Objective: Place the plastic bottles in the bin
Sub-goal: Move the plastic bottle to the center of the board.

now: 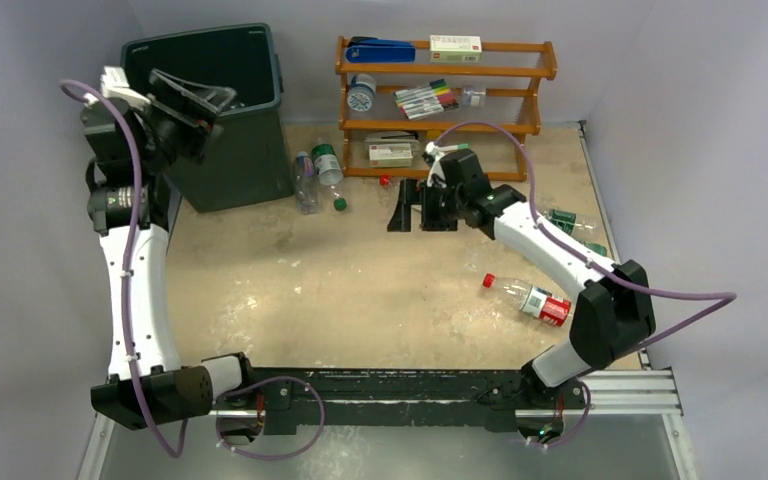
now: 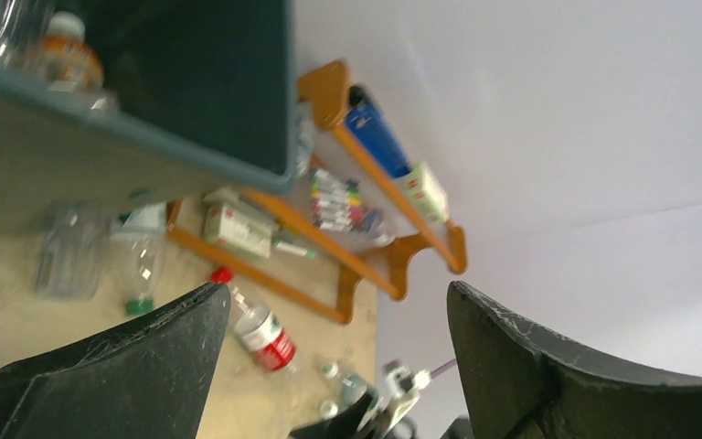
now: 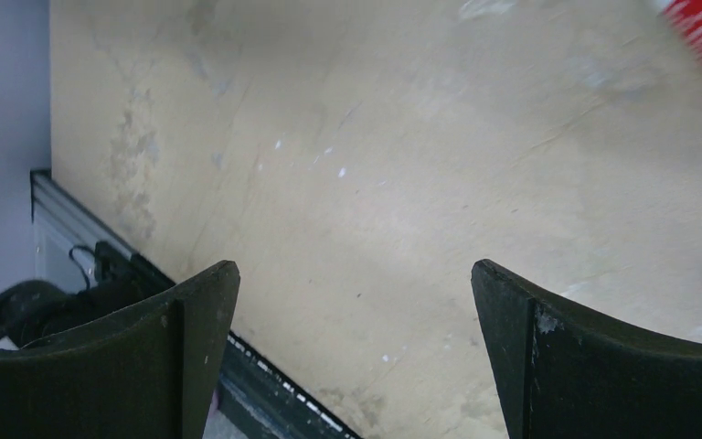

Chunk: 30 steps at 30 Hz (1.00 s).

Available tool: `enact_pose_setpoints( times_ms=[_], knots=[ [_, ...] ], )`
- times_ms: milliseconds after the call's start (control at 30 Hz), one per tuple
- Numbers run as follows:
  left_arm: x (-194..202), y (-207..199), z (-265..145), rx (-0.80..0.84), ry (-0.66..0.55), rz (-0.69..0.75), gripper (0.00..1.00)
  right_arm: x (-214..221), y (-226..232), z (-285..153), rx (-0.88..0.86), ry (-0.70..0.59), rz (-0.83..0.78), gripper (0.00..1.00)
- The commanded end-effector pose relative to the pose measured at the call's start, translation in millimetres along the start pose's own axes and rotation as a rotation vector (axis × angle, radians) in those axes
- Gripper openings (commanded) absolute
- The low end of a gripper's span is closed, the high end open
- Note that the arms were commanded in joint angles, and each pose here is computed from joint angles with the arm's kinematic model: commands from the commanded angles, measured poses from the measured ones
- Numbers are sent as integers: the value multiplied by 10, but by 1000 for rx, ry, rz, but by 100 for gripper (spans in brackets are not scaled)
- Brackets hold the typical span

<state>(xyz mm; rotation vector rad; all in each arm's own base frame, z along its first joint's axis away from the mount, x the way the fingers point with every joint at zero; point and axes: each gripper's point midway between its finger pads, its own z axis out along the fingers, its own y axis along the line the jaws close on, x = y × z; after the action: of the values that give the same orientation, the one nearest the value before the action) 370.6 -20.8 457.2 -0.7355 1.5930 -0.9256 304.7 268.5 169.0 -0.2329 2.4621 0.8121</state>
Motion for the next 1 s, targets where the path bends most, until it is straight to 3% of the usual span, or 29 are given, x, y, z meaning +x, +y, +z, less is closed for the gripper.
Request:
enact_pose_setpoints(
  times_ms=[0,433,967],
  knots=[
    [226,188,-20,-1,39,58,88,-447,-184,-149,33,-93,-21,100],
    [686,624,-104,-46,160,123,89,-854,-624,-92,75,-145,66,100],
    [1167,868,-29,-102,281,164,89,-830,-1216,156,212,-73,-108,100]
  ],
)
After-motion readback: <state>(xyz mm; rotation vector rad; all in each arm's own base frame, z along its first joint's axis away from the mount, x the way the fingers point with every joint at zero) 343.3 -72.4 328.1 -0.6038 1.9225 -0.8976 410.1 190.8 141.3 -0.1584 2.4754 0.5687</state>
